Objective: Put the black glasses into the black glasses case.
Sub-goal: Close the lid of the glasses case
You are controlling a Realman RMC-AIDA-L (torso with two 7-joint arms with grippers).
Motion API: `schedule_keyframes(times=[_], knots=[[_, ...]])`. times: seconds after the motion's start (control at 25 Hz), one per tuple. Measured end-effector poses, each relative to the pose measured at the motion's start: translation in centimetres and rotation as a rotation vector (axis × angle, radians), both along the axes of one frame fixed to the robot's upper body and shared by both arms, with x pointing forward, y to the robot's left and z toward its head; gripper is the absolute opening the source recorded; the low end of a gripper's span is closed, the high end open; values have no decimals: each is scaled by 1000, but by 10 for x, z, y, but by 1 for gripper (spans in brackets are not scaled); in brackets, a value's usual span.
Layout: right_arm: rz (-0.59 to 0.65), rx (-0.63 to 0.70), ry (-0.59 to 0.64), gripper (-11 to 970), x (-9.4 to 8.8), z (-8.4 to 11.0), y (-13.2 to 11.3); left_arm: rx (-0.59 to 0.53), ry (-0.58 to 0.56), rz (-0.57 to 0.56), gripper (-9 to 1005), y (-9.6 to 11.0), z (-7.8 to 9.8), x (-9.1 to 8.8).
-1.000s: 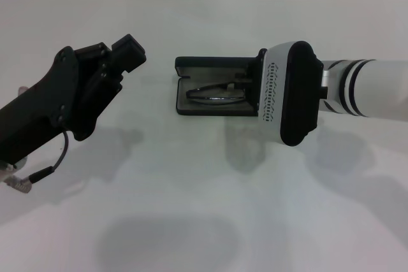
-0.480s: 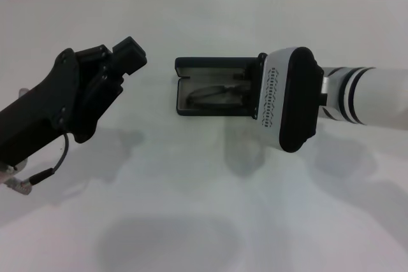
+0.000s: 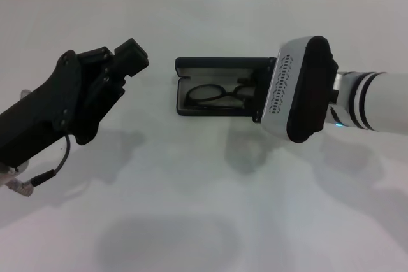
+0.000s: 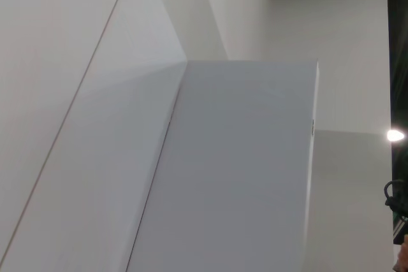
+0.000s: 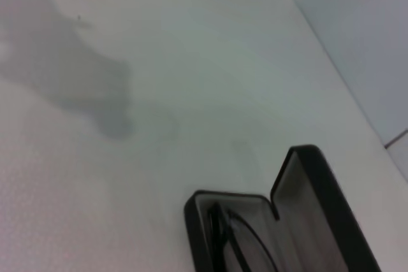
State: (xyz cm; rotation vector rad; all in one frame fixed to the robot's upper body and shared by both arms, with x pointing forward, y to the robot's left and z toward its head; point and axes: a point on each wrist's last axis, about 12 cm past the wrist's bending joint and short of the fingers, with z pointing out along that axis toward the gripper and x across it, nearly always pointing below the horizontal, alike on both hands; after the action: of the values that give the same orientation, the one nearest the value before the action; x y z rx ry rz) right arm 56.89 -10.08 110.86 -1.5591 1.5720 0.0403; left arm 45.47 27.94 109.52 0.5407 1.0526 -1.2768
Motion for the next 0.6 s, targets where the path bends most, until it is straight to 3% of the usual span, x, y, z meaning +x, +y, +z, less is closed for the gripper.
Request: schedule_keyframes(times=[0.2,0.4,0.48,0.56,0.6], knots=[[-25,125,61,210,-22,7,-4,17,-14,14,52,3,3,6],[-22,328,176,210,-46,17,-3,91,-43,47,52,21,17,23],[-15,446,244,210,-57,22,-8,135,-19,37,53,25,25,41],[-19,587,313,211,-63,29,-32,202,13,6,53,20,37,69],[-16,646,335,211,-64,33,-45,202,13,6,53,20,37,69]])
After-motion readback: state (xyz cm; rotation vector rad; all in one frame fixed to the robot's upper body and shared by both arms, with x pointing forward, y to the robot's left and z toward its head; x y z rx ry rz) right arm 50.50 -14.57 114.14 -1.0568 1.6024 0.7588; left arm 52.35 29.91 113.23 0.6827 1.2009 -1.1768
